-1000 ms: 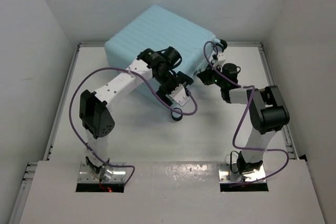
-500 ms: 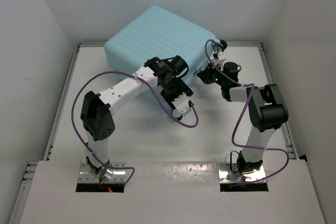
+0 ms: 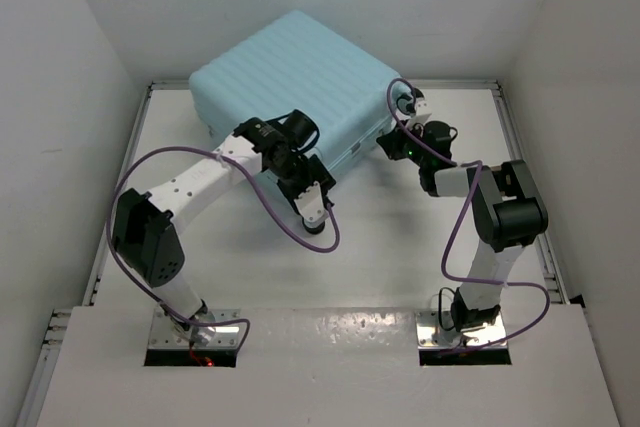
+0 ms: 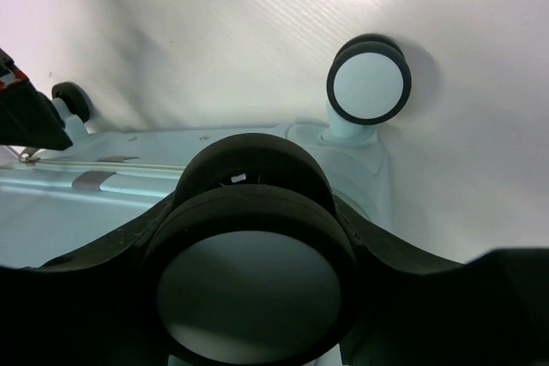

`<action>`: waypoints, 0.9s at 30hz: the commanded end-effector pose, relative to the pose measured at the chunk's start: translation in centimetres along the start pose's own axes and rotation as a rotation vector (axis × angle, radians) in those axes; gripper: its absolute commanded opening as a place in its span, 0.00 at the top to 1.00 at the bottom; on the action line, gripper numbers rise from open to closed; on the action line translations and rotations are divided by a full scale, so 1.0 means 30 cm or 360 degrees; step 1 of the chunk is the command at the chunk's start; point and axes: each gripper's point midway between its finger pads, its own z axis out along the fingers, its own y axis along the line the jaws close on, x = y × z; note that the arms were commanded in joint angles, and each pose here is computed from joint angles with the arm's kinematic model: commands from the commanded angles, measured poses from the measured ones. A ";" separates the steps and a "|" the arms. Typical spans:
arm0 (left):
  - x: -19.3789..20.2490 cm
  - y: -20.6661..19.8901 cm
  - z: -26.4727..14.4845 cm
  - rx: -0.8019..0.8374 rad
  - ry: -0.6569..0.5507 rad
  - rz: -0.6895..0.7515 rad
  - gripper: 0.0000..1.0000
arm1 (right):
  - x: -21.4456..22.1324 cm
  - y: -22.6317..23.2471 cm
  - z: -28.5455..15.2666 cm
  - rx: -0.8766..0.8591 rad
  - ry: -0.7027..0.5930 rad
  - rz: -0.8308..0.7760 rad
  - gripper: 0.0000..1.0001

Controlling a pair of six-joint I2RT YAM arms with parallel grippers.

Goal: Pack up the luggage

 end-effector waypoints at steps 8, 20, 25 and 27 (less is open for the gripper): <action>0.265 -0.369 -0.103 0.0413 0.0205 -0.0449 1.00 | -0.145 -0.198 -0.036 0.0301 -0.0293 -0.0079 1.00; 0.491 -0.520 -0.173 0.0524 0.0303 -0.0397 1.00 | -0.153 -0.274 0.028 0.0253 -0.0332 -0.0076 1.00; 0.534 -0.548 -0.187 0.0548 0.0287 -0.0269 1.00 | -0.198 -0.277 0.104 0.0197 -0.0372 -0.0094 1.00; 0.558 -0.567 -0.193 0.0569 0.0279 -0.0206 1.00 | -0.220 -0.267 0.129 0.0143 -0.0389 -0.0125 1.00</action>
